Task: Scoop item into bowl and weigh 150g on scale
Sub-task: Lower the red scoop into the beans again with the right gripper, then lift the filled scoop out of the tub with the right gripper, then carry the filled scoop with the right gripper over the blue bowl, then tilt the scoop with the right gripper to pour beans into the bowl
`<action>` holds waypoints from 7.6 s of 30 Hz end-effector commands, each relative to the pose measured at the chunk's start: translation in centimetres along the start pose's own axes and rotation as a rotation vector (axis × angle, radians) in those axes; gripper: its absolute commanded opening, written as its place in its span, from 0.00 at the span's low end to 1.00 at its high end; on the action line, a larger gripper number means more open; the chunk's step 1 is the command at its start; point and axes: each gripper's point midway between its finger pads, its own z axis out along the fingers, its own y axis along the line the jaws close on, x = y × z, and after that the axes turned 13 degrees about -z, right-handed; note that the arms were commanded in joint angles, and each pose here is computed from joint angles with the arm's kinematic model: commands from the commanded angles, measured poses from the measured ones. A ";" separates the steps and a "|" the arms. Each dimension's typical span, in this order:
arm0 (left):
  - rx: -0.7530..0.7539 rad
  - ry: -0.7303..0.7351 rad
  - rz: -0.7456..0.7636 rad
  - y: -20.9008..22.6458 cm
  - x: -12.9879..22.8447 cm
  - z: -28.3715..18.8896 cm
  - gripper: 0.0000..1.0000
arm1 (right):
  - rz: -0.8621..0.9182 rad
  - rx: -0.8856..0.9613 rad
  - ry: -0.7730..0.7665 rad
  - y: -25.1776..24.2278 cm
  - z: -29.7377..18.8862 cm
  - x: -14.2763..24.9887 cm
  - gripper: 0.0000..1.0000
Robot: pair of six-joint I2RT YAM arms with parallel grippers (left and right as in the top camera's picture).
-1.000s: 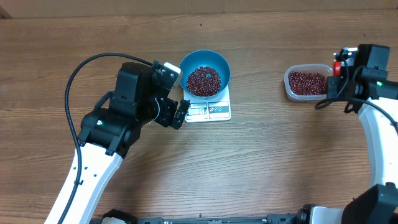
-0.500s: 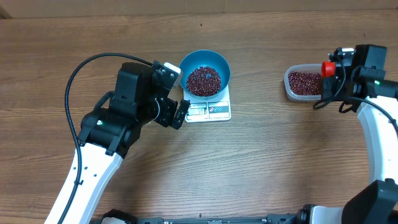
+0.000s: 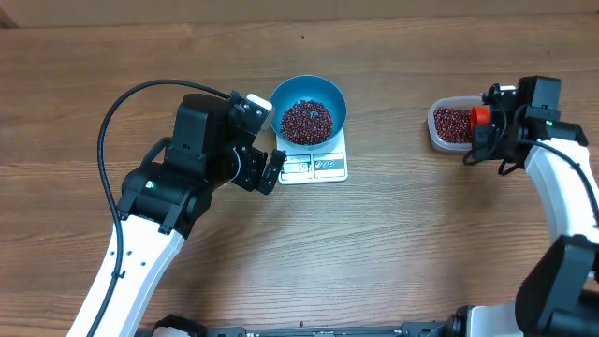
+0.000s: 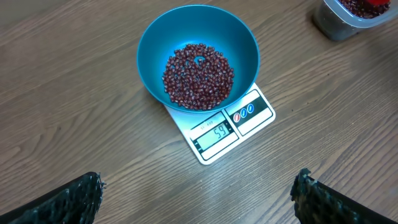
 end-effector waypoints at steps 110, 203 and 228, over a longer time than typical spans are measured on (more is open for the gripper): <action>0.018 -0.016 -0.002 -0.5 -0.2 -0.6 1.00 | 0.535 -0.966 -0.485 0.9 -4.9 -1.1 0.04; 0.019 -0.016 -0.002 -0.5 -0.2 -0.6 1.00 | -0.805 -0.364 -0.686 23.8 -6.6 -14.7 0.04; 0.019 -0.016 -0.002 -0.5 -0.2 -0.6 1.00 | -0.848 -0.232 -0.667 23.1 -8.5 -14.6 0.04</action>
